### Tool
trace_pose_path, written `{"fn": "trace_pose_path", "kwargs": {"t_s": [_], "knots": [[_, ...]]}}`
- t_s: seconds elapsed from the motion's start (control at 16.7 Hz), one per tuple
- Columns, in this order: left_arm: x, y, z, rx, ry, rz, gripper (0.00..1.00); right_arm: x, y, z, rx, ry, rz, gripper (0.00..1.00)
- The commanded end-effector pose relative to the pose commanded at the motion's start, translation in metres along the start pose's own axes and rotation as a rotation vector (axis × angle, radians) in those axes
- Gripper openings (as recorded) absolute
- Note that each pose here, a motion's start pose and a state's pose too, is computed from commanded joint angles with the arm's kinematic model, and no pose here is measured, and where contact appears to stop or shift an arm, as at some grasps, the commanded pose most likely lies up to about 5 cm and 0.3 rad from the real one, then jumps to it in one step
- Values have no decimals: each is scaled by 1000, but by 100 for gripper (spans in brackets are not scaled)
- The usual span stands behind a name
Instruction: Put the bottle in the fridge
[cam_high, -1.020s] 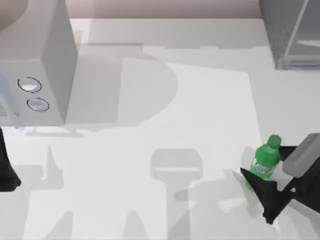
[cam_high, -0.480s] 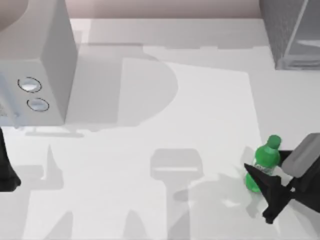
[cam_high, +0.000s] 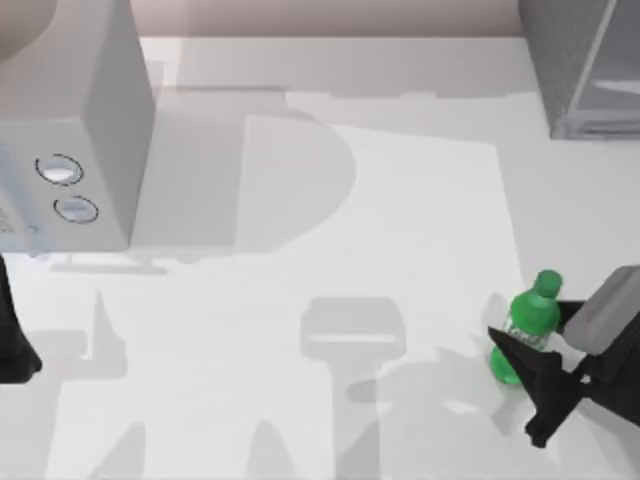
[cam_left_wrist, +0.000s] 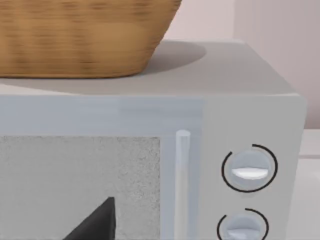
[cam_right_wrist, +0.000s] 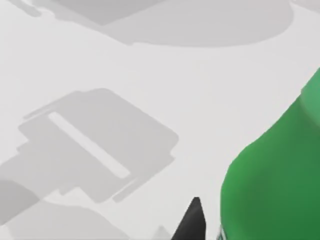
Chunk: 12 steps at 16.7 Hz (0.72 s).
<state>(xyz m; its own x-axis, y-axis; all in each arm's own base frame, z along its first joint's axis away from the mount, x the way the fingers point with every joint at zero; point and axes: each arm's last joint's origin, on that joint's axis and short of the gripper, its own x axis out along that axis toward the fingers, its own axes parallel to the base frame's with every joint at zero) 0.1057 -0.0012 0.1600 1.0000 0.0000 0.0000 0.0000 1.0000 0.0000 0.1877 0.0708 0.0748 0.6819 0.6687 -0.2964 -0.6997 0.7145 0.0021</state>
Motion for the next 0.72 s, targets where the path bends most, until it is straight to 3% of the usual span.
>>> {"fn": "trace_pose_path", "kwargs": {"t_s": [0.36,0.72], "knots": [[0,0,0,0,0,0,100,-12,-24,8,-22,13,17,1],[0,0,0,0,0,0,100,-51,-57,16,16,45,24,1]]}}
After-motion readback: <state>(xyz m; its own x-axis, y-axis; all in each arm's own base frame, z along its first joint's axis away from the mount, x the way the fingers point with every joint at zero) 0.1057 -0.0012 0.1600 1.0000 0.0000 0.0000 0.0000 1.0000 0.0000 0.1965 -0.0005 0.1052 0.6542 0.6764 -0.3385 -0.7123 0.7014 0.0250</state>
